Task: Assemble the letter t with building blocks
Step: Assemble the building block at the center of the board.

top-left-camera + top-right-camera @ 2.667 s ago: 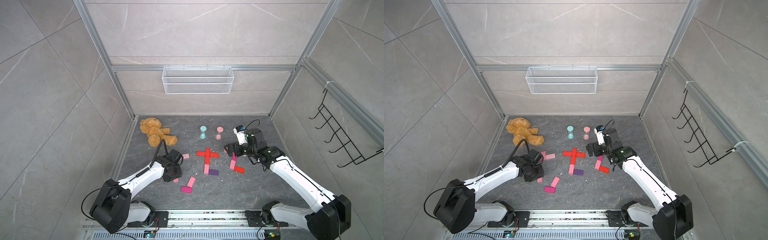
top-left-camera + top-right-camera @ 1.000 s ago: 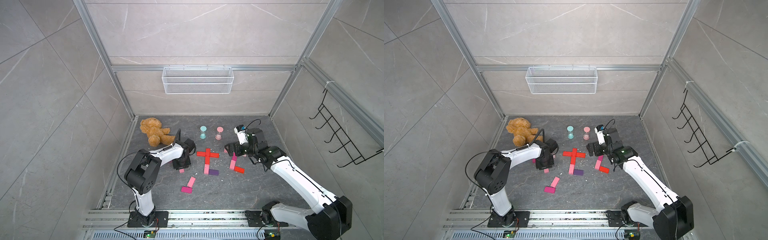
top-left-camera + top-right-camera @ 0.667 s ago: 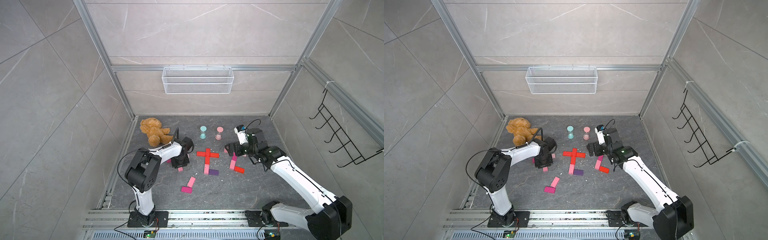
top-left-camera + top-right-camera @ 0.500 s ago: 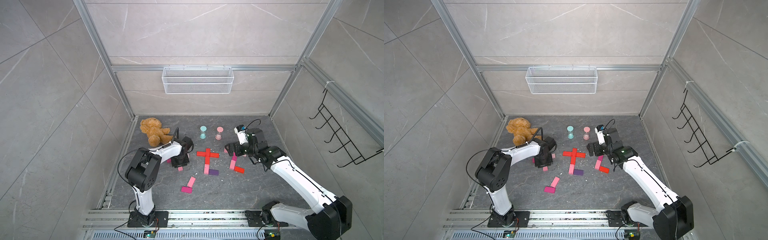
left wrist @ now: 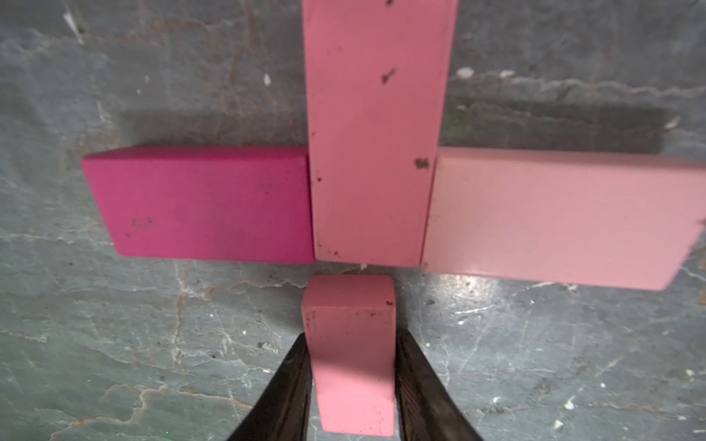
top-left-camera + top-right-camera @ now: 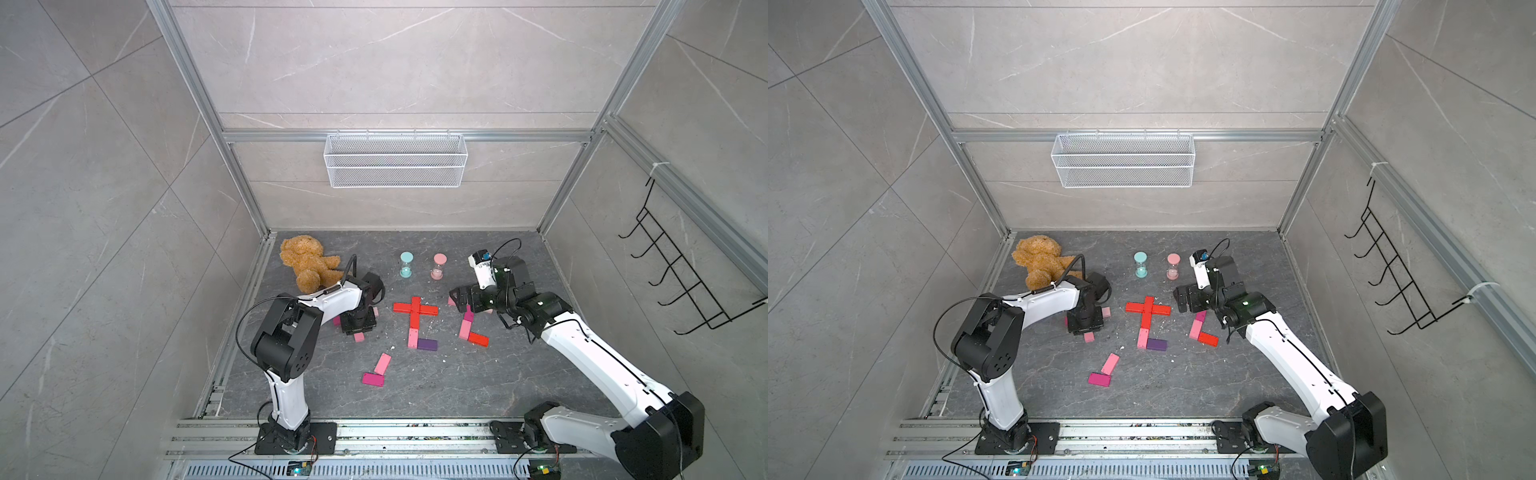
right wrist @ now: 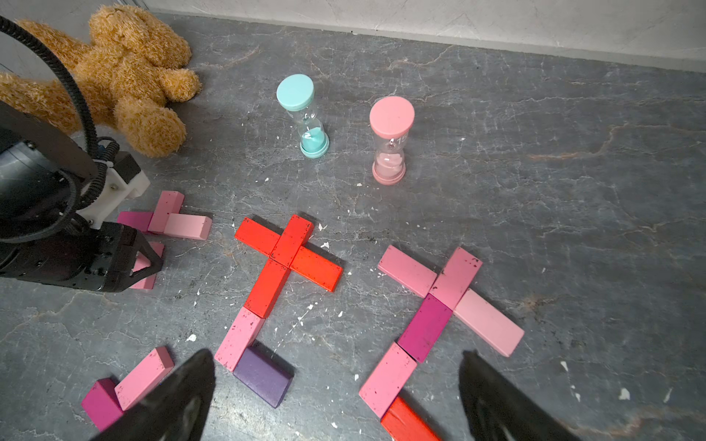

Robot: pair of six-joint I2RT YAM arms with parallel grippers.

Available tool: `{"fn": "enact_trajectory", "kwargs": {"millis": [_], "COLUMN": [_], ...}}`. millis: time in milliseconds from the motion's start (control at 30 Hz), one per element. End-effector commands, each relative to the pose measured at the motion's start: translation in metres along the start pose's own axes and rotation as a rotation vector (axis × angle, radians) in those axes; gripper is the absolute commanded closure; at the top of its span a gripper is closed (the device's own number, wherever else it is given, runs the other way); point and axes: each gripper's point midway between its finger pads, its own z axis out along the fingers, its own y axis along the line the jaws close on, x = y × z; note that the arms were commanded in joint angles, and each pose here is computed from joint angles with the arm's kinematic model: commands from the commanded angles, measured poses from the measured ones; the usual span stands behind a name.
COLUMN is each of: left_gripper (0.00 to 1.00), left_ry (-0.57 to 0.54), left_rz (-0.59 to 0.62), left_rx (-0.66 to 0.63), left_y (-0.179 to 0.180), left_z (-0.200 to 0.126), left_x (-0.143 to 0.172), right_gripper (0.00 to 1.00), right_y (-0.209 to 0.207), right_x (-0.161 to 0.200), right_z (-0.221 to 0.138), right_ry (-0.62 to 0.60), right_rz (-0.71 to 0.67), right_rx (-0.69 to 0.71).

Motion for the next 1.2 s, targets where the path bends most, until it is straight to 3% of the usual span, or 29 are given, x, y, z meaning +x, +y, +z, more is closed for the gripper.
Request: {"fn": "enact_trajectory", "kwargs": {"millis": [0,1167], "left_gripper": [0.61,0.67], "left_ry": [0.008,0.014], "left_rz": [0.031,-0.031], "left_rx": [0.026,0.008], "left_y": [-0.008,0.004], "left_z": [-0.001,-0.002], "left_x": [-0.005,-0.018], "right_gripper": [0.00,0.00], "right_y": [0.002,0.001], "right_x": [-0.004,-0.003], "right_z": [-0.006,-0.005], "right_ry": [-0.005,-0.004], "right_rz": [-0.010,-0.012], "right_rx": [-0.004,0.001]}}
